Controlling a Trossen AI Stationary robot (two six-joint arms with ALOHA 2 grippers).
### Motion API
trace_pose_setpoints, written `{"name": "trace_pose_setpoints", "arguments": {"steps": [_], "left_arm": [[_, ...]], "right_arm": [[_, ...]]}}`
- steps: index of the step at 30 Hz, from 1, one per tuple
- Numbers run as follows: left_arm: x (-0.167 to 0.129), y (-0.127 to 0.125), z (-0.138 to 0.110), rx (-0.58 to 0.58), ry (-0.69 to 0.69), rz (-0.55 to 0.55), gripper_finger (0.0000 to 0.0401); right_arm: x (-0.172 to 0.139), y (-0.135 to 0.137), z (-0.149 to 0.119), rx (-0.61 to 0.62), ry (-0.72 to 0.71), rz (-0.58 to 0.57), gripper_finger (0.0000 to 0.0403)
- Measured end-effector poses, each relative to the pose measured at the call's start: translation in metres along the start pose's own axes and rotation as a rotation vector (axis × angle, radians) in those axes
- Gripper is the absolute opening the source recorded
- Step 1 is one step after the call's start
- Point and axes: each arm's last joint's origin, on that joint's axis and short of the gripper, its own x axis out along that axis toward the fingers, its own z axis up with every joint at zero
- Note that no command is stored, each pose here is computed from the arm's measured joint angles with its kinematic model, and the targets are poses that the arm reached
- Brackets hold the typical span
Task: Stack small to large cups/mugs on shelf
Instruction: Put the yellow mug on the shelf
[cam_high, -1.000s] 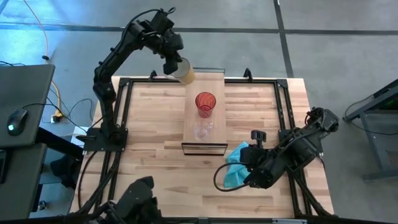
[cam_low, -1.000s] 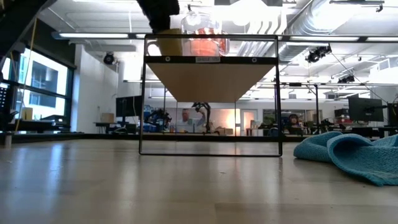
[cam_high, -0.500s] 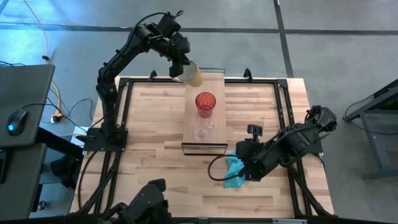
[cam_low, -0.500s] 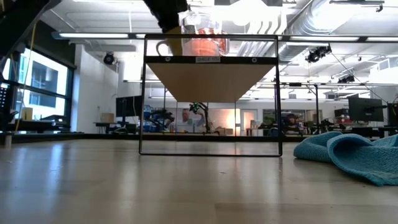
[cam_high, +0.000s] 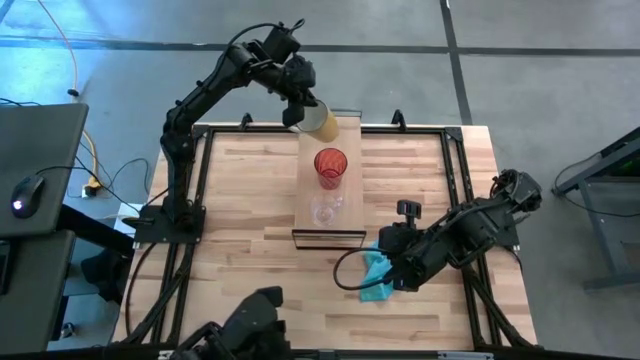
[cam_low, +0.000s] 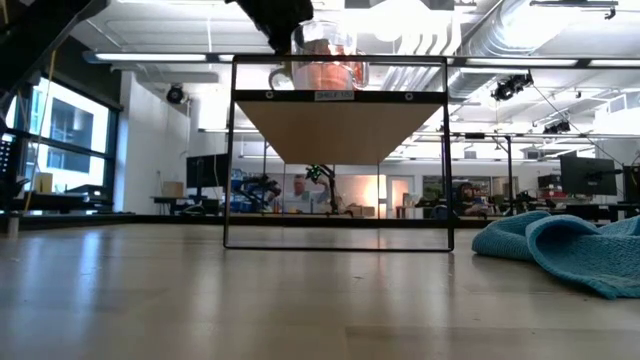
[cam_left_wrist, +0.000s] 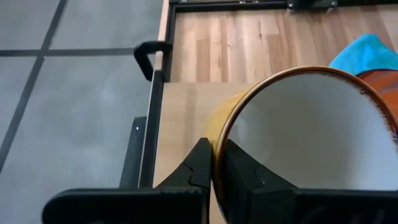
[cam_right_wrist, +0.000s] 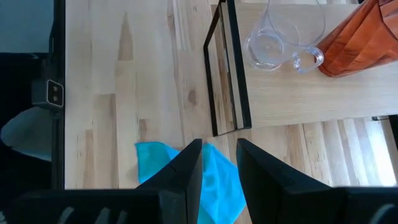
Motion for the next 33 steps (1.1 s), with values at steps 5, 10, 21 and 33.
{"name": "trace_pose_setpoints", "arguments": {"steps": [5,10,21,33], "left_arm": [[0.000,0.000,0.004,0.013,-0.044,-0.016,0.0004],[0.003,-0.003,0.007,0.030,-0.063,-0.025,0.0004],[0.028,0.000,0.009,0.035,-0.057,-0.050,0.0004],[0.028,0.004,0.006,0.029,-0.038,-0.028,0.0004]], "right_arm": [[0.000,0.000,0.000,-0.005,-0.001,0.001,0.0092],[0.000,0.000,0.000,-0.007,-0.002,0.001,0.0092],[0.000,0.000,0.000,-0.007,-0.005,-0.004,0.0092],[0.000,0.000,0.000,-0.026,-0.006,-0.005,0.0092]]}}
